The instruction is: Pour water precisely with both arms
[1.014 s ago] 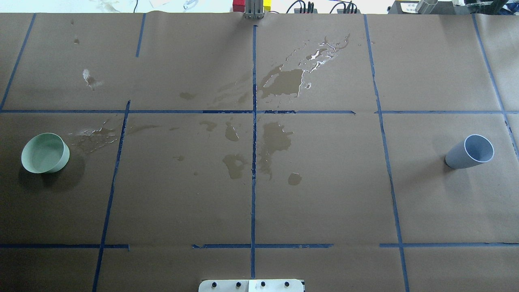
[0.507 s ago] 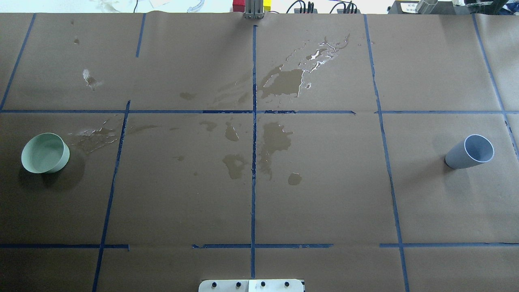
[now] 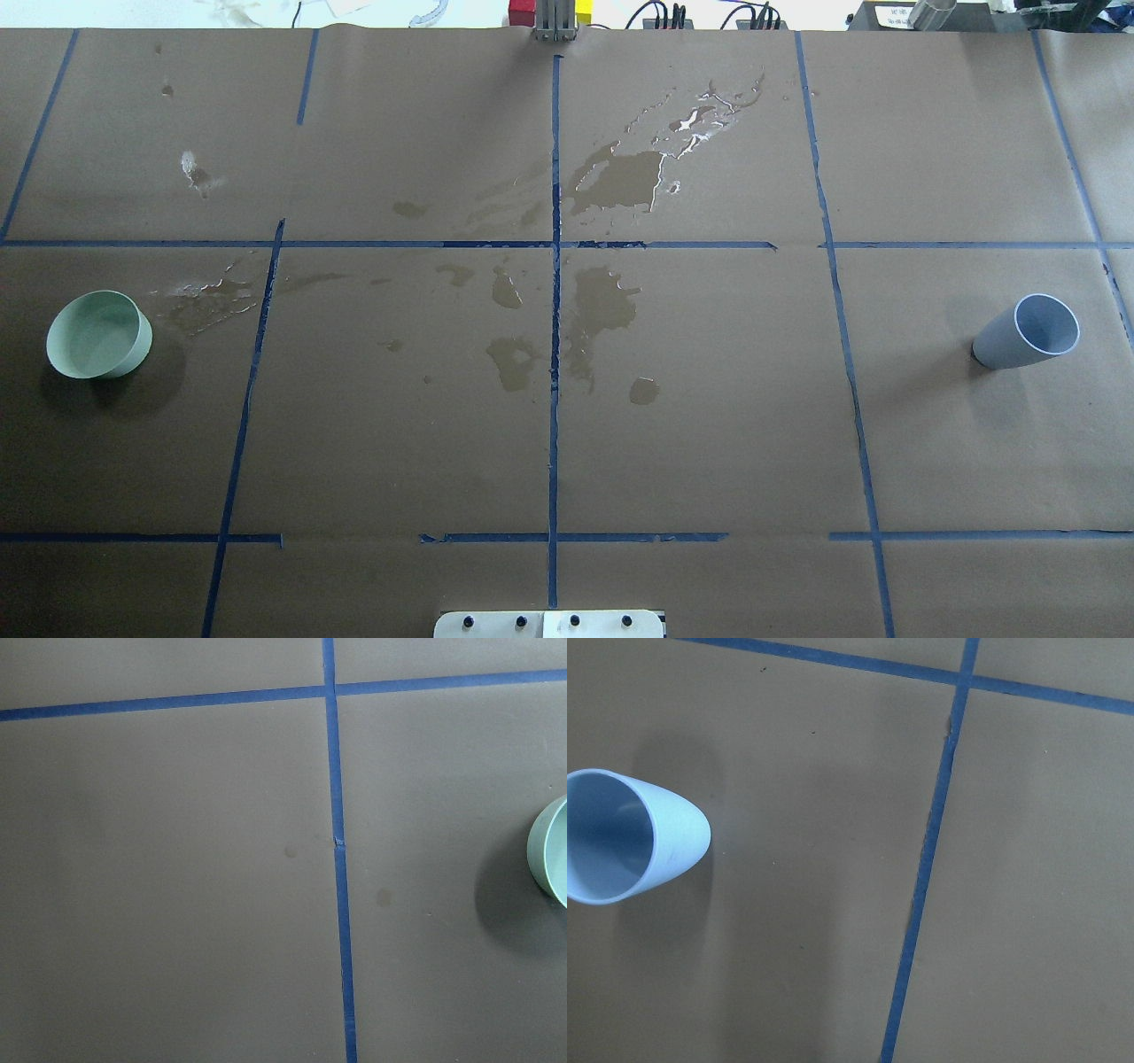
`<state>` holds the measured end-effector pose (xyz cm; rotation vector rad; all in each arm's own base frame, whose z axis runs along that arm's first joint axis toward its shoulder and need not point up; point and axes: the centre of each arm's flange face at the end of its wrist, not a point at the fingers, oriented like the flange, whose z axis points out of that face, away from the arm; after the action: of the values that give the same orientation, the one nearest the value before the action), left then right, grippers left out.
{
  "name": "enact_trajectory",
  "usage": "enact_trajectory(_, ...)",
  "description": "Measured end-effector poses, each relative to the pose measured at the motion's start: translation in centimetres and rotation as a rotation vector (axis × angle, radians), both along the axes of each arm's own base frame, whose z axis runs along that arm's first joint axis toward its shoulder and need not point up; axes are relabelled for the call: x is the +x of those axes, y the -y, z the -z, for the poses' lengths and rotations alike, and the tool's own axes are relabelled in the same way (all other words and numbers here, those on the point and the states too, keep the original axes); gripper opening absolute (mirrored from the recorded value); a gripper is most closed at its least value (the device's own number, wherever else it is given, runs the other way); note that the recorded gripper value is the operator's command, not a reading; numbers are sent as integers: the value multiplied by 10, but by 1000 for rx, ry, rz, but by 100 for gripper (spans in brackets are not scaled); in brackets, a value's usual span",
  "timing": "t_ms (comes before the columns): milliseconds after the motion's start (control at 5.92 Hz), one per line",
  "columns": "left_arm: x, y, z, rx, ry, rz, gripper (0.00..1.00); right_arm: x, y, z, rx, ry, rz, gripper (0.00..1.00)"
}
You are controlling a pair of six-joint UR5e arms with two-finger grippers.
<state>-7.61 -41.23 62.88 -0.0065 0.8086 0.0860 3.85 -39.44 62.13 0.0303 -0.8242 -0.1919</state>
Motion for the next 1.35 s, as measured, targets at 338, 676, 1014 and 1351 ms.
enact_trajectory(338,35,21,5,36,-73,-23,100,-11,2,3,32,6,27,100)
enact_trajectory(676,106,48,14,9,-67,41,100,-21,6,8,93,11,48,100)
enact_trajectory(1014,179,63,14,1,-50,73,99,-23,7,9,102,11,52,100)
enact_trajectory(1351,216,68,2,5,-65,49,94,-23,7,9,104,11,53,100)
